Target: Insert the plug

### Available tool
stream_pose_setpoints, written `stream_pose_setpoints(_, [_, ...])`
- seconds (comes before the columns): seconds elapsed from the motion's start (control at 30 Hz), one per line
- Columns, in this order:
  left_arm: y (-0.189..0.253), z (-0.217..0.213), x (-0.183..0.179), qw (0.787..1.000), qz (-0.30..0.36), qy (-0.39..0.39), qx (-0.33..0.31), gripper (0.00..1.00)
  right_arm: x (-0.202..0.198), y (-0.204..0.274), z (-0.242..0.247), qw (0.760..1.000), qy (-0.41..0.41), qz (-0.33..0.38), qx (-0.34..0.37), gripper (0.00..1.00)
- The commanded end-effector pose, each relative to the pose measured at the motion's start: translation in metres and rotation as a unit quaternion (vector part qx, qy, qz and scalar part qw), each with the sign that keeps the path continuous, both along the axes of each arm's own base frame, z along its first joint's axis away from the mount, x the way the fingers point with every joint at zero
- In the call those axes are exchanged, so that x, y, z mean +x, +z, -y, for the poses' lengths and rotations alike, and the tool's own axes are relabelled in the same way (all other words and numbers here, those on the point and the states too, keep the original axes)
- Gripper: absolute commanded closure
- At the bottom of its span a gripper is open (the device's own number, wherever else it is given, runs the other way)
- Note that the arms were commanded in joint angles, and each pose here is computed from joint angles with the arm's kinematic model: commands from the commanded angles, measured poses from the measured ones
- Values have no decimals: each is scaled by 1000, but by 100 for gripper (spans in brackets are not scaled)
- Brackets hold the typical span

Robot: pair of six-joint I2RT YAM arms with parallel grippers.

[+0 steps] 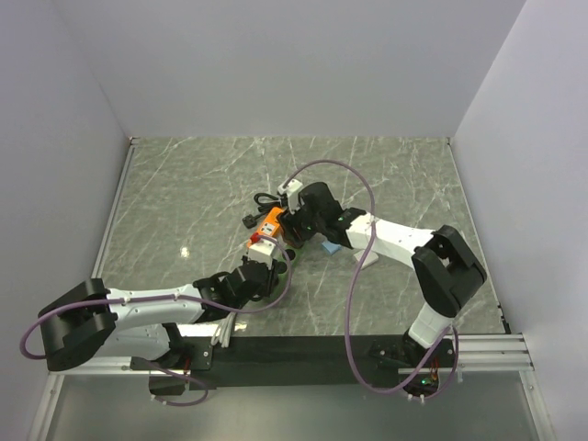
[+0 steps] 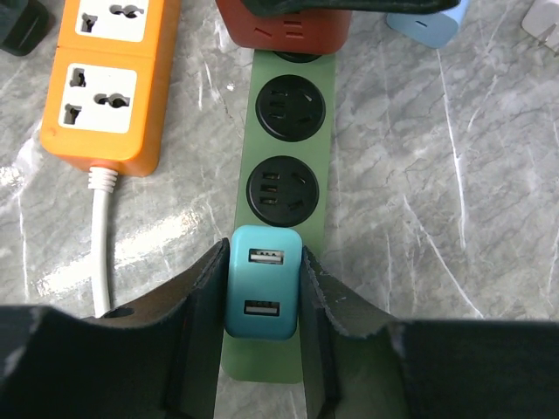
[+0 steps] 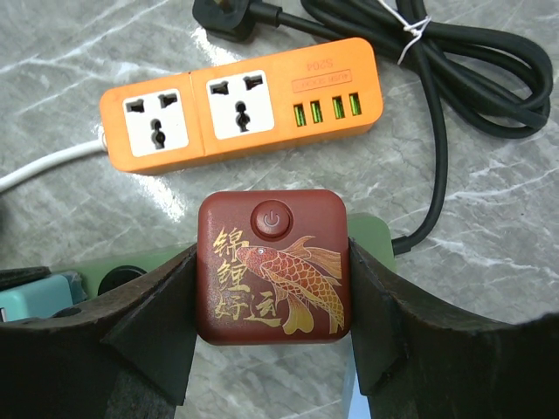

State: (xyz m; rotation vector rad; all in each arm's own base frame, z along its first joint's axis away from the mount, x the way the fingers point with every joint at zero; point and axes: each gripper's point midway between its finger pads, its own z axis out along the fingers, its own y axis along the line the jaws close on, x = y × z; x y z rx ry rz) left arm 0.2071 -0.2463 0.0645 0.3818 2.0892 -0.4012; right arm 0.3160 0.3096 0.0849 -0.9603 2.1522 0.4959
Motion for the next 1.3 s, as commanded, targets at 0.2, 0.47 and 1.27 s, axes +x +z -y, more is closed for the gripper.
stream_pose_setpoints(0.2, [9,-3,16,999,21,31,14,92,-89,-74,16,988,-48,-138,-47,100])
stream_pose_setpoints(0.47, [9,-2,15,999,19,24,21,93,-111,-91,22,987,-53,-141,-57,100])
stream_pose_setpoints(1.27, [24,9,20,998,16,-55,-22,77,-132,-130,46,981,-95,-160,-53,100])
